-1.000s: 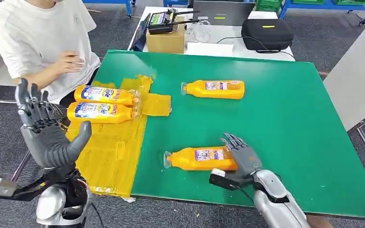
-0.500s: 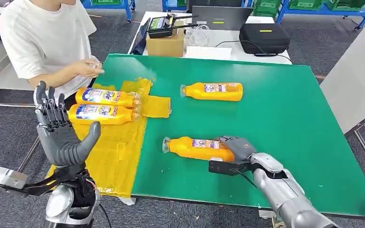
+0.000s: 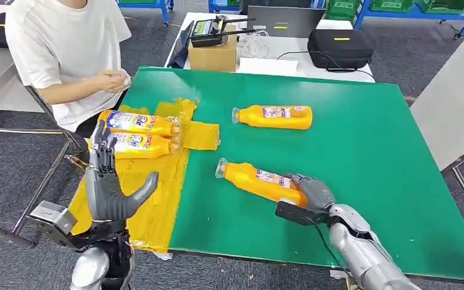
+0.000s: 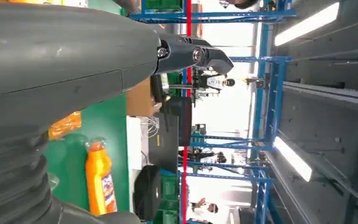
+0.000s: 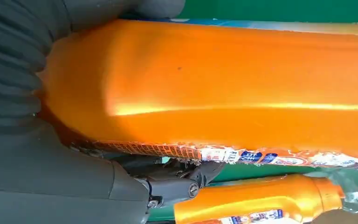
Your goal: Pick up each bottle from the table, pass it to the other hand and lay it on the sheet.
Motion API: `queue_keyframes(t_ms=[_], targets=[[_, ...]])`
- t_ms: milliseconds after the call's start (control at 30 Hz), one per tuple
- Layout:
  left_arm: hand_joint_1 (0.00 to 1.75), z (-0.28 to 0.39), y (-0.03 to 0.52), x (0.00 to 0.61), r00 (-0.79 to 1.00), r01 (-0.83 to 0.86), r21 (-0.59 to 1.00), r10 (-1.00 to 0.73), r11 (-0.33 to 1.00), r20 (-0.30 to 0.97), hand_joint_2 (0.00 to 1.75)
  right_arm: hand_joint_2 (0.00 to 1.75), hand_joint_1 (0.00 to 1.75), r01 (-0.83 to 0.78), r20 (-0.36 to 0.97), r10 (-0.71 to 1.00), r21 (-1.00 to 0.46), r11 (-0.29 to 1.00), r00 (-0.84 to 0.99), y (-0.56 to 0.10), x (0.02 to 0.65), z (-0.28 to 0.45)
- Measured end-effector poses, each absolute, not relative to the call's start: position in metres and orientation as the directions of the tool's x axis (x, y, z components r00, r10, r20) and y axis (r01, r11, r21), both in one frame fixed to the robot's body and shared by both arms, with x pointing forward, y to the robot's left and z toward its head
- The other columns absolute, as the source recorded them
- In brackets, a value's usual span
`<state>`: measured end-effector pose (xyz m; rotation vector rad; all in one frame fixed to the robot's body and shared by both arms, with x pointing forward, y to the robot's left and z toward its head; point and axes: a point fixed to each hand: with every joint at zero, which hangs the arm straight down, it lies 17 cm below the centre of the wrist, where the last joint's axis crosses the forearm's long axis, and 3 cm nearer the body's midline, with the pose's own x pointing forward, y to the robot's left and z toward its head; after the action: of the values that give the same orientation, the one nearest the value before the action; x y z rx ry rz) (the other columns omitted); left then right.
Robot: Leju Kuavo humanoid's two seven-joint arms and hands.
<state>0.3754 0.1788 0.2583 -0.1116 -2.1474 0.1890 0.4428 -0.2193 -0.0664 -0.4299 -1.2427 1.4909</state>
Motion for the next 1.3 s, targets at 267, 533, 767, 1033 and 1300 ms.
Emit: queue_keyframes(t_ms=[267,533,767,1033,1300], targets=[[0.0,0.243,0.165,0.371,-0.497,0.044,-0.176,0.174,0.983,0.85,1.75,1.75,1.75,-0.4,0.473,0.825,-0.851,0.339,-0.308,-0.205,0.431,-0.049],[0.0,0.23,0.172,0.359,-0.468,0.025,-0.365,0.333,0.931,0.818,1.75,1.75,1.75,-0.164,0.87,0.421,-0.468,0.868,-0.256,-0.173,0.413,0.043],[0.0,0.213,0.149,0.351,-0.41,0.078,-0.367,0.366,0.927,0.836,1.75,1.75,1.75,0.02,0.93,0.128,-0.128,0.992,-0.344,-0.187,0.427,0.132],[0.0,0.205,0.098,0.344,-0.333,0.253,-0.355,0.426,0.9,0.841,1.75,1.75,1.75,-0.055,0.913,-0.025,0.003,0.998,-0.407,-0.147,0.433,0.174],[0.0,0.208,0.06,0.335,-0.294,0.422,-0.326,0.468,0.846,0.833,1.75,1.75,1.75,-0.345,0.856,-0.034,-0.171,0.923,-0.517,-0.044,0.402,0.194]])
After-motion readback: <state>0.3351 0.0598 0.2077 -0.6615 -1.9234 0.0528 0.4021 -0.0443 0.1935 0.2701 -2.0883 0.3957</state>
